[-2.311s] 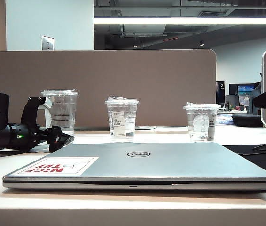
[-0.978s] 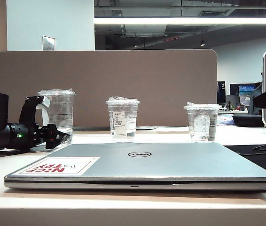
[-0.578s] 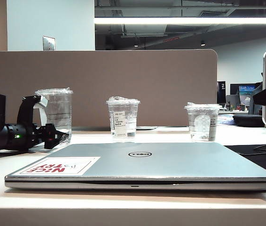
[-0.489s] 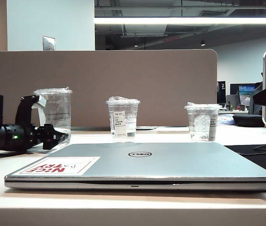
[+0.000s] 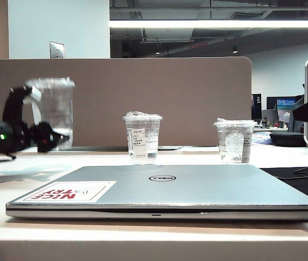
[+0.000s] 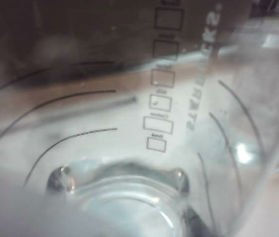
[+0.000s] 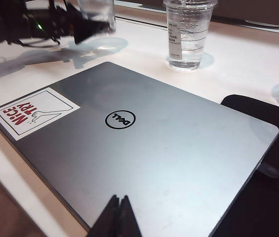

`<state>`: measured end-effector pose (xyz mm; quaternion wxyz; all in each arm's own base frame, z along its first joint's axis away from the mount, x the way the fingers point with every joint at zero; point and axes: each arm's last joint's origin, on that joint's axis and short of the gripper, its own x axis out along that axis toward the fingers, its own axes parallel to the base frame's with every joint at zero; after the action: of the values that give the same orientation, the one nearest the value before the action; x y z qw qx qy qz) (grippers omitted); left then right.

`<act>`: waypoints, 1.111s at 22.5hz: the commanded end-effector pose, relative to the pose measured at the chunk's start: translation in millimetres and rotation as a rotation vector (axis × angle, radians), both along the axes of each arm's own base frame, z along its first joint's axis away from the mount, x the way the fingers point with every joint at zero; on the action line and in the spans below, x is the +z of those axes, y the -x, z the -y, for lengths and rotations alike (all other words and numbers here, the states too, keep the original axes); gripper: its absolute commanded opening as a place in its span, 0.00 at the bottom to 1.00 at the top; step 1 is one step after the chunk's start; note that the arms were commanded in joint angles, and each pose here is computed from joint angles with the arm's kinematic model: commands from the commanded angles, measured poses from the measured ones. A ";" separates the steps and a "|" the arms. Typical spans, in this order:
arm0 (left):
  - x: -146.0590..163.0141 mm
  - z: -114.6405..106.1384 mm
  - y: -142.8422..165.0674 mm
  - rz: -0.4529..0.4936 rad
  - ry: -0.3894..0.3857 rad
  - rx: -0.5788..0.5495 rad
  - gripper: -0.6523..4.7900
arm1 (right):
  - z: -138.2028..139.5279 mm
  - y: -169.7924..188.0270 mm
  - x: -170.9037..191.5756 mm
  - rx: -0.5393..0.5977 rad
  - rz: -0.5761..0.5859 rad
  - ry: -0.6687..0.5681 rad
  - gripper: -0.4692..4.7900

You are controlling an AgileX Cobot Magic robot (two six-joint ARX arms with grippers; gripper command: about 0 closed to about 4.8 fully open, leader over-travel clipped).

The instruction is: Pick up the coffee cup on the left and place it on the left side of the laptop.

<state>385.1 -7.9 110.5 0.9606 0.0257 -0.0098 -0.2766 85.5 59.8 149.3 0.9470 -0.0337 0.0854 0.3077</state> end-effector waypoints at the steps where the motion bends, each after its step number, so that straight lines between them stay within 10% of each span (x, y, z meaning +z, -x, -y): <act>1: 15.6 -0.2 12.8 0.053 -0.003 -0.004 0.62 | -0.3 -0.3 0.2 0.000 0.011 -0.007 0.08; 9: 25.9 -0.7 75.1 0.104 -0.005 0.077 0.62 | 0.6 1.2 3.7 0.001 0.044 -0.030 0.08; 25: -2.7 -2.2 159.0 -0.079 -0.069 0.169 0.62 | 0.5 1.3 3.4 0.002 0.042 -0.029 0.08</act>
<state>226.4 -5.9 103.2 0.9770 0.0416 0.0611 -0.2001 83.9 59.0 152.4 0.9481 -0.0285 0.0676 0.3093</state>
